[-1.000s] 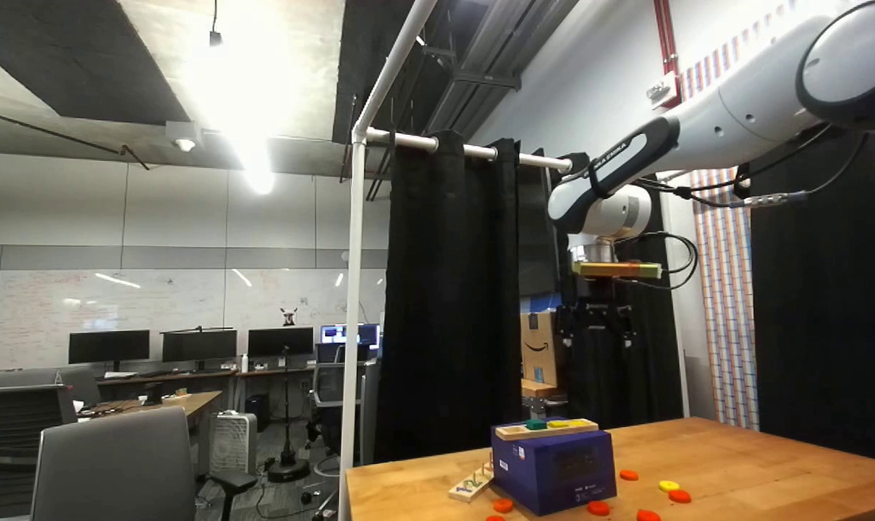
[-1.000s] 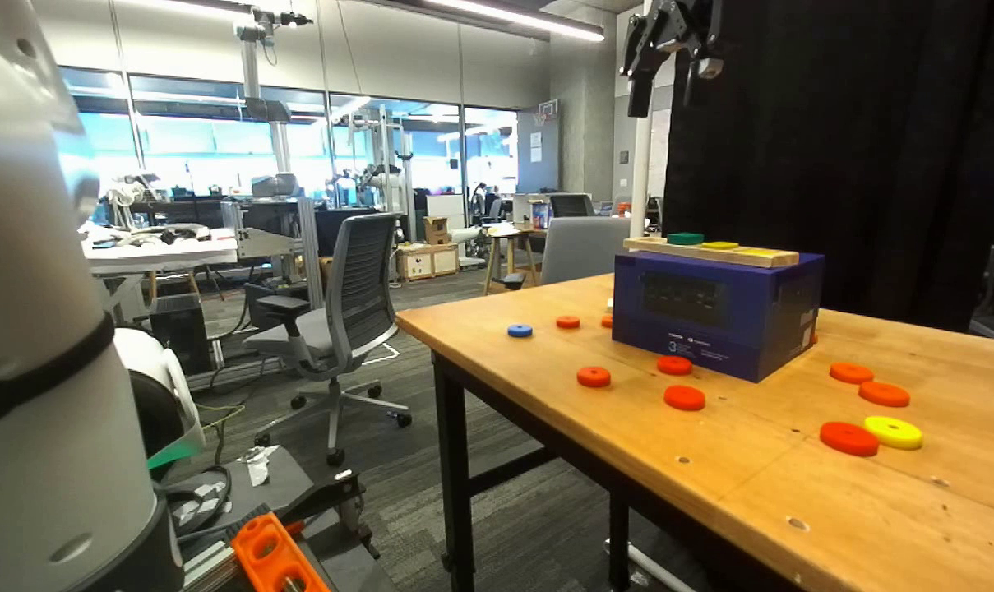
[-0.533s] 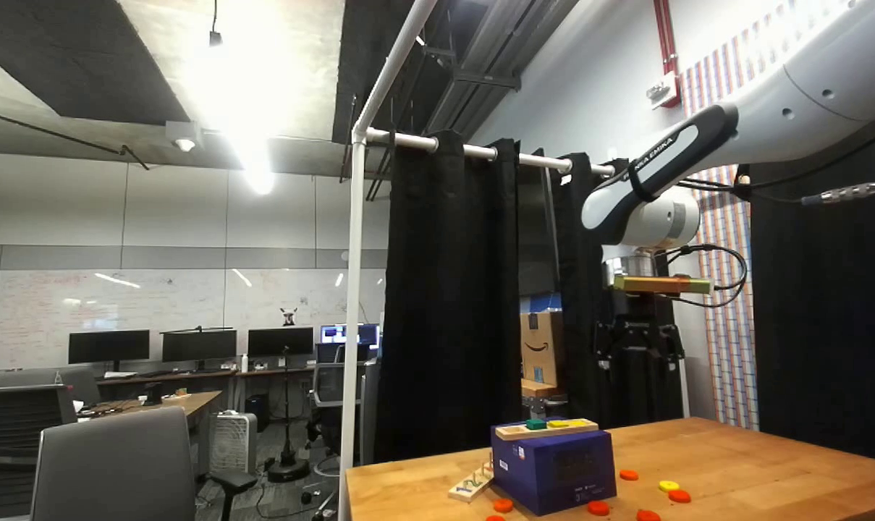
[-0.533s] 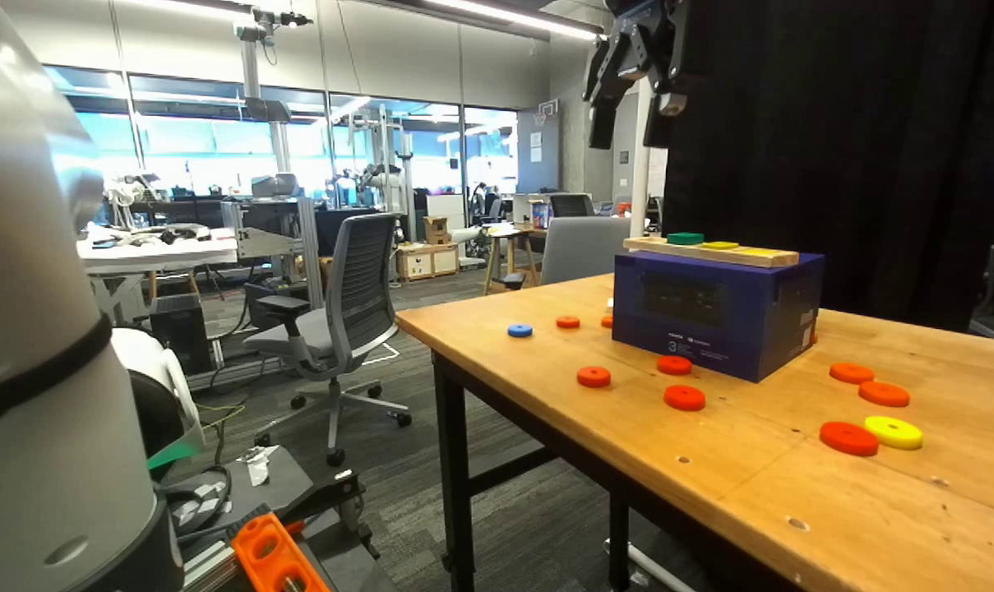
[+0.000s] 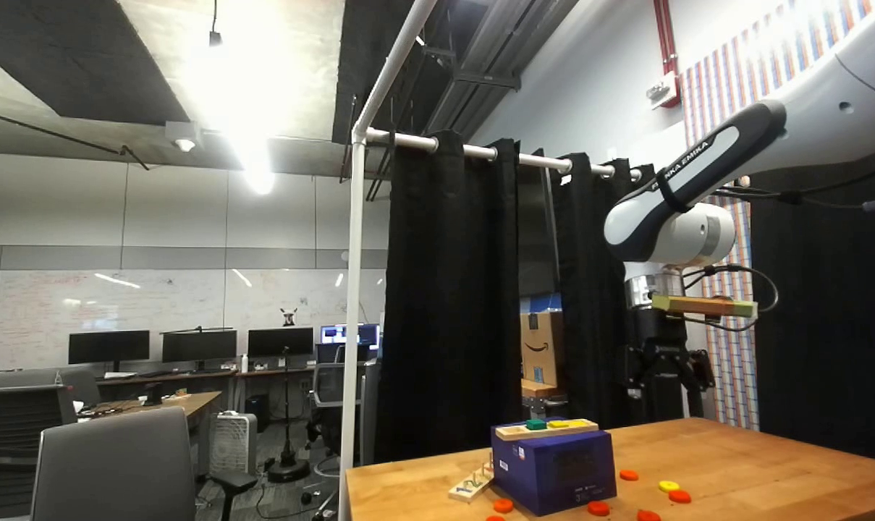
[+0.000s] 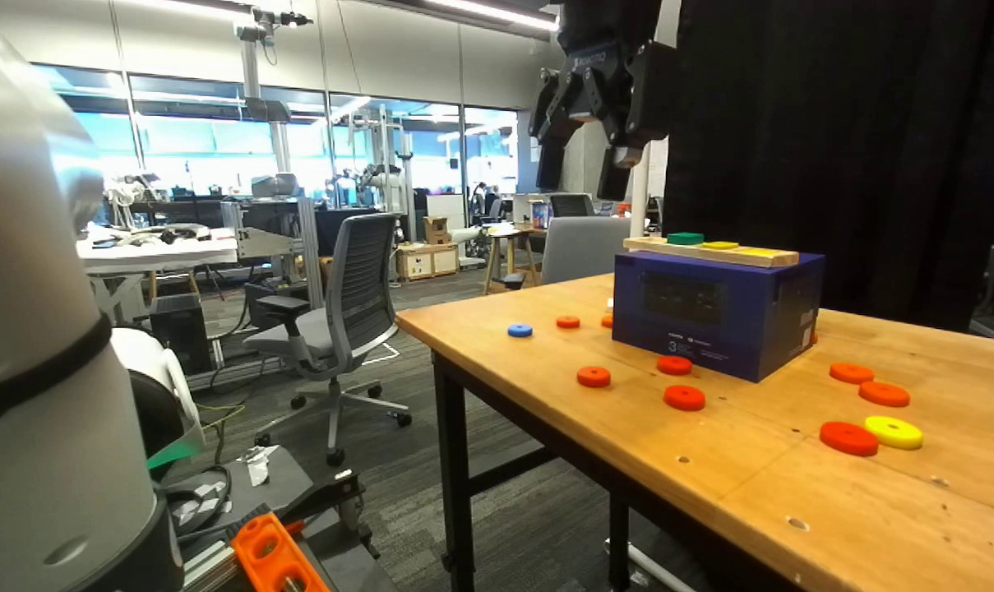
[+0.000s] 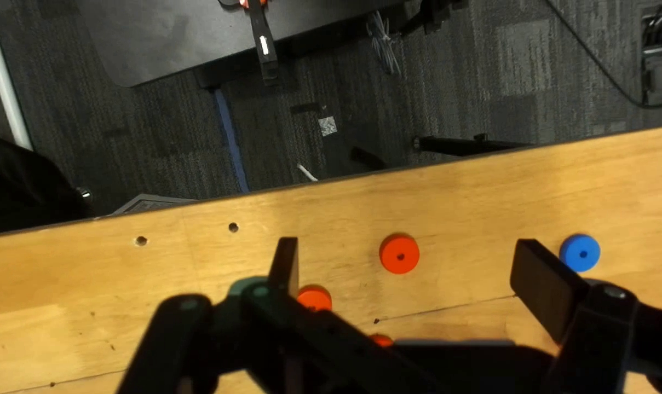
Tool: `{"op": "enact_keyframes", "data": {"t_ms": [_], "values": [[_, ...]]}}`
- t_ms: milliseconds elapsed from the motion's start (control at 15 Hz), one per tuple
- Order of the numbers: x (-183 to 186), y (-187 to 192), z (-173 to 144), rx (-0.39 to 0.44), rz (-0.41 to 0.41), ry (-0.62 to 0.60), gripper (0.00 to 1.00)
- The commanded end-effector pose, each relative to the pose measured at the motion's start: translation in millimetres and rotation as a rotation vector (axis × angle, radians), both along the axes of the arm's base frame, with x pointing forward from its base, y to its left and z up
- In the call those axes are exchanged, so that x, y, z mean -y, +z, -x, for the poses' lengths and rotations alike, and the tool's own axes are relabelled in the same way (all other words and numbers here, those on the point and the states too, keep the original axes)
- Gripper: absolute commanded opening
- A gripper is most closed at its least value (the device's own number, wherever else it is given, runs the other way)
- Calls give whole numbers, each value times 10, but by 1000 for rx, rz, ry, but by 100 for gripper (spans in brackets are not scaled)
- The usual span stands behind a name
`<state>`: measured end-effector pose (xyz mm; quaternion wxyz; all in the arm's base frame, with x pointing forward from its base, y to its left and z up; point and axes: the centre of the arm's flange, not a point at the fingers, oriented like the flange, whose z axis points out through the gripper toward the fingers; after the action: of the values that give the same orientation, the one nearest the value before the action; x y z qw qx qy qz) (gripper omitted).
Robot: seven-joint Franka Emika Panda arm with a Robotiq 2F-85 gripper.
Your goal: Put the green block on the wooden surface
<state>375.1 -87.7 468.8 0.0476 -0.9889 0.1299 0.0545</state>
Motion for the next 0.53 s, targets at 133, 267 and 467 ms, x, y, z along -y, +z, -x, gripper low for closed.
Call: {"op": "enact_keyframes", "data": {"t_ms": [133, 267, 467], "values": [[64, 54, 504, 36, 74, 5, 100], [100, 82, 598, 43, 101, -2, 100], [159, 139, 686, 62, 131, -3, 100]]}}
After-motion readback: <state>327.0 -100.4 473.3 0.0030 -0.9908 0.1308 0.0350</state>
